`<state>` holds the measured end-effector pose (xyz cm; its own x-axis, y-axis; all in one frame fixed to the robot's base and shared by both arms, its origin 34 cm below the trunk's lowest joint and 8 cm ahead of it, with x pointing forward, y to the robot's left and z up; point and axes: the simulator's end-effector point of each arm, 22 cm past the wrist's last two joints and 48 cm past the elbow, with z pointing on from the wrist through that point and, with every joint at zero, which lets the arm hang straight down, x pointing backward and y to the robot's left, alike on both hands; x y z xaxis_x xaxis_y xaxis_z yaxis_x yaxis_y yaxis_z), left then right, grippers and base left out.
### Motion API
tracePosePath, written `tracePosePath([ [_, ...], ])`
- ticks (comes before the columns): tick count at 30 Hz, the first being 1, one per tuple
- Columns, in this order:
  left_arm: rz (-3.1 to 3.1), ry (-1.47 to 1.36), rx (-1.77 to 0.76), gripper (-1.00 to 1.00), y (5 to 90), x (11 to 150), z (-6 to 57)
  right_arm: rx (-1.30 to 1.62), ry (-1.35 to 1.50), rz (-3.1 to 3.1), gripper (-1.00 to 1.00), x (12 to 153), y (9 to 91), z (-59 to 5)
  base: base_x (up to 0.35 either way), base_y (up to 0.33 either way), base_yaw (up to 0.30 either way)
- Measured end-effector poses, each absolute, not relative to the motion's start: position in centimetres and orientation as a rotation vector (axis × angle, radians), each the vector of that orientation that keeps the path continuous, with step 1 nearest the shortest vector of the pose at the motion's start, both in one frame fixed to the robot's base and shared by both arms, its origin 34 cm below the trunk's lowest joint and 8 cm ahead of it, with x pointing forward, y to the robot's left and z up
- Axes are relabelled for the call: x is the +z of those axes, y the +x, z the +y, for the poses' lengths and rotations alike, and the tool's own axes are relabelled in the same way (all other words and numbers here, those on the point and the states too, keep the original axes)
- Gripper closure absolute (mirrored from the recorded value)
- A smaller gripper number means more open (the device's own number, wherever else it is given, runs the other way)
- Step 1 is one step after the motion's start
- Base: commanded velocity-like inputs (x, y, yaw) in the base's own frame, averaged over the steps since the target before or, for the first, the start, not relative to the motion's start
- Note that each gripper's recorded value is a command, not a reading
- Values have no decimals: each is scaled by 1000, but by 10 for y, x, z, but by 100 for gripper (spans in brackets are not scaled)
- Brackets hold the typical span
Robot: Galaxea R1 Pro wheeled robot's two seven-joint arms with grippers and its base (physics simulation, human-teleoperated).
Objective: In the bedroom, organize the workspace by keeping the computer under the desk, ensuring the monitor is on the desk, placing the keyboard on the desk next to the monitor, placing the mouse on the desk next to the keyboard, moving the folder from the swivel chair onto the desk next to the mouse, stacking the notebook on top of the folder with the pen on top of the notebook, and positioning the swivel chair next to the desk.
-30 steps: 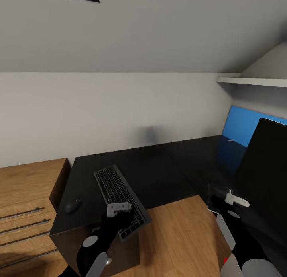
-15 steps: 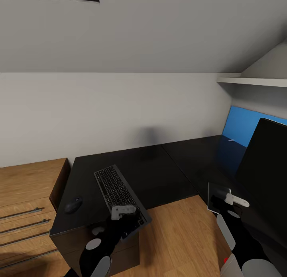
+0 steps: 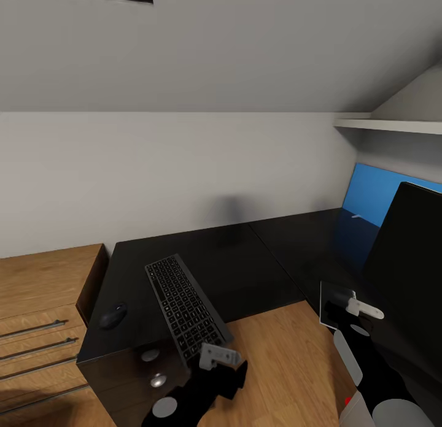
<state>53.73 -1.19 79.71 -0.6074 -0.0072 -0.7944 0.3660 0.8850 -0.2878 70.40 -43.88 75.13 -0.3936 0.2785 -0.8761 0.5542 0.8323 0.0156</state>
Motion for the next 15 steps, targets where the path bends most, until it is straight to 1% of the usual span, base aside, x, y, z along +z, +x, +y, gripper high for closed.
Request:
tracePosePath([
  [15,2172,271,-553,-100,532,797,-18,-339,616,2022,-100,747,702,-437,0,0,0],
])
